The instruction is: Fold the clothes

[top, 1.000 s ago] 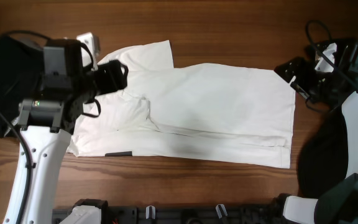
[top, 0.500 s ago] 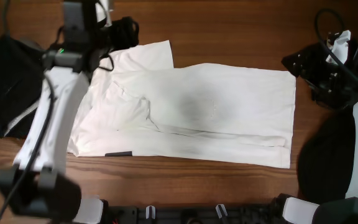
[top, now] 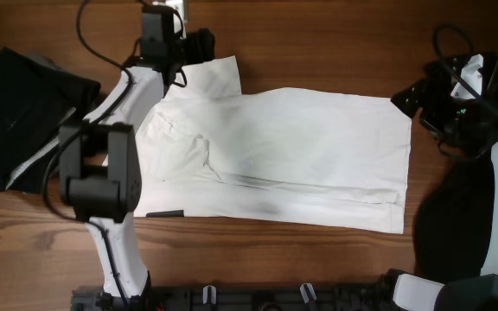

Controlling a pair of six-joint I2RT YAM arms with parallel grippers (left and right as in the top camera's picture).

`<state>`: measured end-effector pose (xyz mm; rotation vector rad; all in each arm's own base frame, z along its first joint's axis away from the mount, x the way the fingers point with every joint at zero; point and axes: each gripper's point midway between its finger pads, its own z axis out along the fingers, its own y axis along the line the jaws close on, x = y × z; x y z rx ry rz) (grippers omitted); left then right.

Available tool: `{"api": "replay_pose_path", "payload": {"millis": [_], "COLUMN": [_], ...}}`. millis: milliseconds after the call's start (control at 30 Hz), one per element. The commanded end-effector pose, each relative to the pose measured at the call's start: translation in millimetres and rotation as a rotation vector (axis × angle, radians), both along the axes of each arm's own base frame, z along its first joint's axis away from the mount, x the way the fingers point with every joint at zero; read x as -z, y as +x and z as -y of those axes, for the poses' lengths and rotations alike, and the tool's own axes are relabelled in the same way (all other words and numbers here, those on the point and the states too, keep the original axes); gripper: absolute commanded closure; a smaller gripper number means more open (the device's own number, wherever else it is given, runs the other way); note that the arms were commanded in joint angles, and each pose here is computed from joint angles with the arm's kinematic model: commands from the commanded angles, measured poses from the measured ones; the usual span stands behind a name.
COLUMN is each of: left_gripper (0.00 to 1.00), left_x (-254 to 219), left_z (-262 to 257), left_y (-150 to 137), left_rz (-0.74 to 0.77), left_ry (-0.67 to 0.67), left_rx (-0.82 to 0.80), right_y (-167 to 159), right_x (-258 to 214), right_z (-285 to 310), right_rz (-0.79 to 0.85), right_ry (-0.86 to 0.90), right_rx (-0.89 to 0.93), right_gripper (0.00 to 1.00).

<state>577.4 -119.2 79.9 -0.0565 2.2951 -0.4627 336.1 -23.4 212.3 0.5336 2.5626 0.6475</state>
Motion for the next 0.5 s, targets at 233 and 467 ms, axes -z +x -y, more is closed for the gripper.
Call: {"api": "replay_pose_path", "payload": {"millis": [233, 467], "left_gripper": [0.16, 0.29], "left_x": [63.8, 72.5], "left_z": [25.0, 37.6], "left_y": [-6.0, -13.6], "left_rz": [-0.069, -0.066], "left_ry": [0.047, 0.118], "left_rx": [0.087, 0.169], "right_y": [-0.4, 0.7], "right_x": [7.8, 14.3], "right_z": [10.4, 10.5], "right_rz": [-0.033, -0.054], "right_ry": [-0.067, -0.059], "right_rx": [0.013, 0.012], "right_gripper": [0.09, 0.09]}}
